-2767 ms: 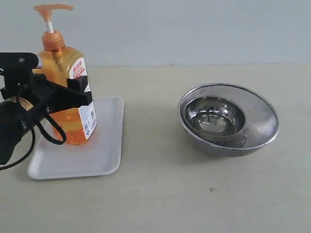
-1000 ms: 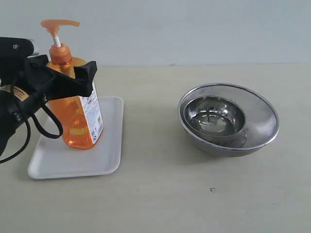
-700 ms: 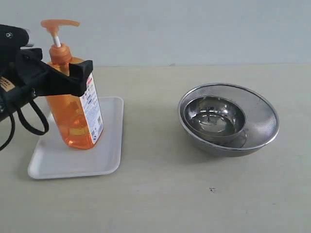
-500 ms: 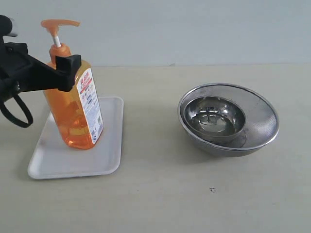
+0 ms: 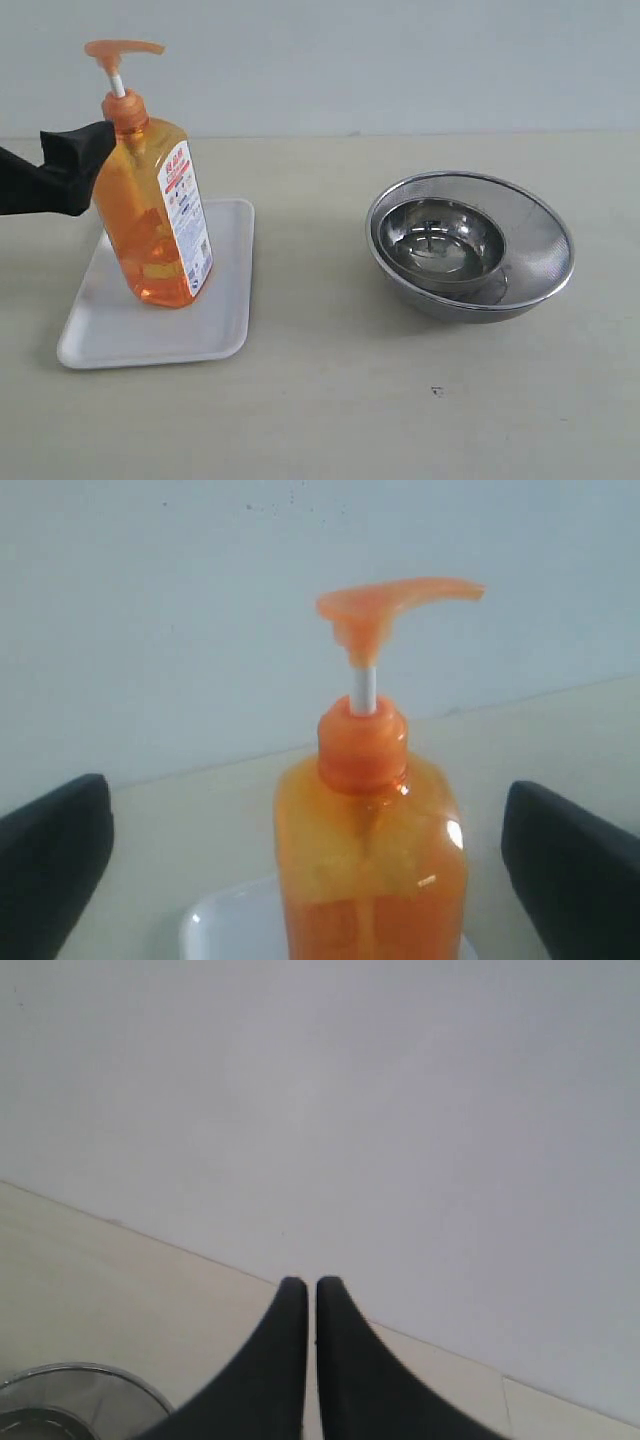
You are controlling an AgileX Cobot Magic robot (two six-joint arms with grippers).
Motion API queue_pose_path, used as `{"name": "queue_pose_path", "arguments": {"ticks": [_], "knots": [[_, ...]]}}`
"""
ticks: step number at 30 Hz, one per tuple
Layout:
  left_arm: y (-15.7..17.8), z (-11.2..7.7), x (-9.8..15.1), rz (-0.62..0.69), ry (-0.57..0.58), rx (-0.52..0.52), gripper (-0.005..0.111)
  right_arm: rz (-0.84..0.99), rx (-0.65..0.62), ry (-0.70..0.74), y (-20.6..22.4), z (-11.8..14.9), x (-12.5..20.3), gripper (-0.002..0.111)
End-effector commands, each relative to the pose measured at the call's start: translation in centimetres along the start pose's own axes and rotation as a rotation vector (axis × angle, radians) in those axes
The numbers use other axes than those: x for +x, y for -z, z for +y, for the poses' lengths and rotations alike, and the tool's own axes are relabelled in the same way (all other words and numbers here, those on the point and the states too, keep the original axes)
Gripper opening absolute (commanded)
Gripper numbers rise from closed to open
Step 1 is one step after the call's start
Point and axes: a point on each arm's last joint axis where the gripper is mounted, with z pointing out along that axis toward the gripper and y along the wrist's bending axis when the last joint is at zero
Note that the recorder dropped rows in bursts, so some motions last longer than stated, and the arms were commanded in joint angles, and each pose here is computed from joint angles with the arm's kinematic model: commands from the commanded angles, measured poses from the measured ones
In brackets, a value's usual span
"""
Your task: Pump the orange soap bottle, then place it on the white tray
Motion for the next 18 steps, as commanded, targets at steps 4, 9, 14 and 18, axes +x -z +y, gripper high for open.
{"name": "queue_pose_path", "arguments": {"ticks": [4, 9, 14, 18], "knots": [[2.1, 0.0, -0.5, 0.034, 0.006, 0.047, 0.097, 0.002, -0.04, -0.155, 0.3, 0.3, 0.0, 0.0], [3.2, 0.1, -0.8, 0.016, -0.014, 0.056, 0.088, 0.003, -0.074, -0.189, 0.4, 0.6, 0.0, 0.0], [3.8, 0.2, -0.4, 0.019, -0.014, 0.059, 0.065, 0.025, -0.164, -0.176, 0.0, 1.5, 0.1, 0.0], [3.8, 0.1, -0.3, 0.026, -0.01, 0.061, 0.044, 0.051, -0.261, -0.148, -1.4, 2.7, 0.3, 0.0]]}}
